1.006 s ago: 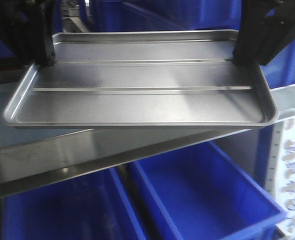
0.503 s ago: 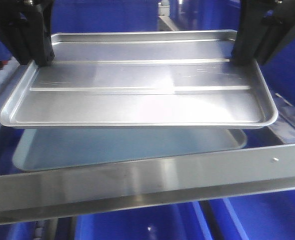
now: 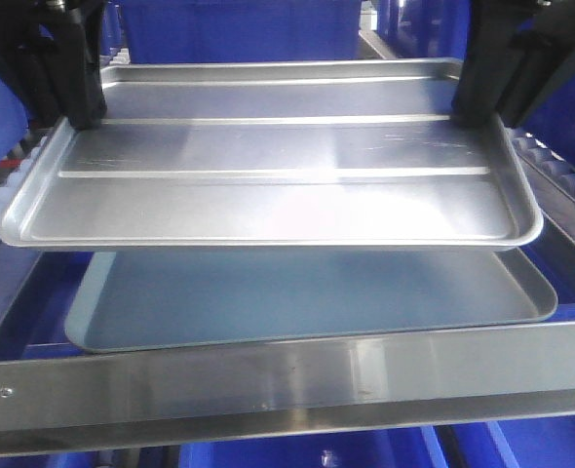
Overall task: Grab silver tray and stack on right shelf
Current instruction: 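Position the held tray above the larger silver tray on the shelf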
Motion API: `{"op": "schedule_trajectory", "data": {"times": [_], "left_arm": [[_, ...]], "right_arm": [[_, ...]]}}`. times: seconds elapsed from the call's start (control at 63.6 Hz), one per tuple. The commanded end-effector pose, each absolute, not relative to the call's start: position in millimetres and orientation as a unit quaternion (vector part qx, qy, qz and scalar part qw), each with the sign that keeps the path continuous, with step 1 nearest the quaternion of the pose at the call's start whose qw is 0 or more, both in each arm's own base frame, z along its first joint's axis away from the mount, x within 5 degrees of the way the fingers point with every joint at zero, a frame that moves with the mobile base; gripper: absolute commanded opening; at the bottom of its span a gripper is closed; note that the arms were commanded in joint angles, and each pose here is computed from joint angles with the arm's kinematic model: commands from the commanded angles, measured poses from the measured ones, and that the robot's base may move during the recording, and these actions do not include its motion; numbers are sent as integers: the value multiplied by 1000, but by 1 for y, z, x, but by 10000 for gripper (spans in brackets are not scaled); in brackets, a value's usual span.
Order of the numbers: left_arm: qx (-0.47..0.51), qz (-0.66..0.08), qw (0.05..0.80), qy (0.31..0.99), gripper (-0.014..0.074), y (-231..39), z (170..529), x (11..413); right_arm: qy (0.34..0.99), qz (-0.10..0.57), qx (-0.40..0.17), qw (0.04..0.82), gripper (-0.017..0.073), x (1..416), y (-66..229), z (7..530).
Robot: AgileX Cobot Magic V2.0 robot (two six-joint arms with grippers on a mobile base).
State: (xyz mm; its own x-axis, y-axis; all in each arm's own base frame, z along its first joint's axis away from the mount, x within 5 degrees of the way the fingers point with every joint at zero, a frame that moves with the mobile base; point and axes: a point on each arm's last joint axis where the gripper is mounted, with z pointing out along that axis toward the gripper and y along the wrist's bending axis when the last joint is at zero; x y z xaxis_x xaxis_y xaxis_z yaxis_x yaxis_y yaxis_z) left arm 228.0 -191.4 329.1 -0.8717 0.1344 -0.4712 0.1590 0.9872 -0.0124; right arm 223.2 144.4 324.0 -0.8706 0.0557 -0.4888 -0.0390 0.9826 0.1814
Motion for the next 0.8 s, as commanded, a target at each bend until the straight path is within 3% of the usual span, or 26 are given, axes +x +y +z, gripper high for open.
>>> {"op": "schedule_trajectory", "data": {"times": [0.0,0.786], "left_arm": [[77,-35,274,958,-93,-187,348,225],[77,-35,274,958,-93,-187,348,225]], "right_arm": [[946,110,-5,306,57,224,141,347],[946,110,-5,306,57,224,141,347]]}}
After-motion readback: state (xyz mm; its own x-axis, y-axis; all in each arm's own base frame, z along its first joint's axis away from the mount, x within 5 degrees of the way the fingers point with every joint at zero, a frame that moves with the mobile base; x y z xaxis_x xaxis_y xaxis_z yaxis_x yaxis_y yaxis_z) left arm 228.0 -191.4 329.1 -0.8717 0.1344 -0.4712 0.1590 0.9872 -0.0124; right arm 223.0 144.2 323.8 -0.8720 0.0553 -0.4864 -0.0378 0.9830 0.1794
